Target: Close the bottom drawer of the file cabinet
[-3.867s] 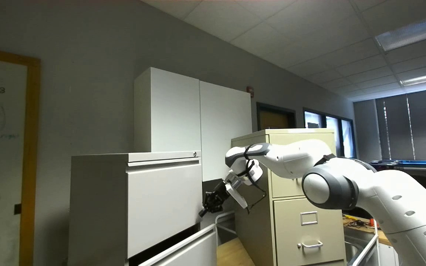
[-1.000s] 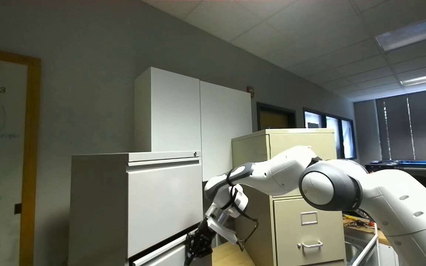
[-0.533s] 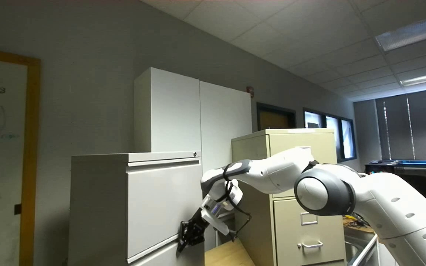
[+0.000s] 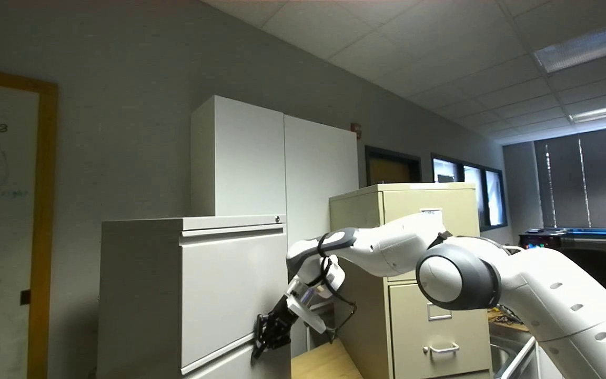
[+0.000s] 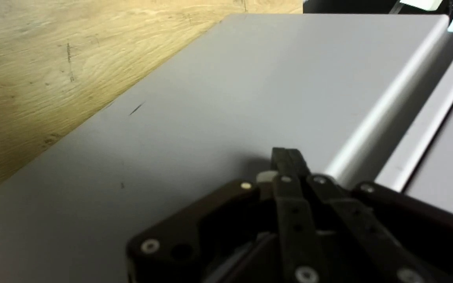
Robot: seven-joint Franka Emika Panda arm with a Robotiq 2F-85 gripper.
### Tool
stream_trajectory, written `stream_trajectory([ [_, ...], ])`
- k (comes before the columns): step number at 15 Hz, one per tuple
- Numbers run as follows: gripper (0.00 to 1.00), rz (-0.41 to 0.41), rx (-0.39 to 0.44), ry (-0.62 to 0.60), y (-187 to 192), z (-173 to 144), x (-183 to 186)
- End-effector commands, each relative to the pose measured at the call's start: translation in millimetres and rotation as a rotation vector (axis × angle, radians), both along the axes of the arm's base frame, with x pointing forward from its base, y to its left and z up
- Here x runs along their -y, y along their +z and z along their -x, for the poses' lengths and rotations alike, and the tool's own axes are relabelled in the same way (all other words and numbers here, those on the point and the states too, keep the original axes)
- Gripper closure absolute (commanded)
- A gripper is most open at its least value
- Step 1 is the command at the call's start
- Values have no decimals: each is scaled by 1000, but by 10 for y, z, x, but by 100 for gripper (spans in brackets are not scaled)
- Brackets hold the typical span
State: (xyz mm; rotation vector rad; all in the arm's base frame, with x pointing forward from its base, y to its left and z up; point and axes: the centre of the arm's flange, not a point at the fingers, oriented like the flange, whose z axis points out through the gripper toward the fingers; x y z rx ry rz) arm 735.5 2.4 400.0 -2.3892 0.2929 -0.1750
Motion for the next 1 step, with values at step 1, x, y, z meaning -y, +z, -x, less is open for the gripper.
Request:
stream_trajectory([
  [1, 100, 4, 49, -33, 200, -179, 19],
])
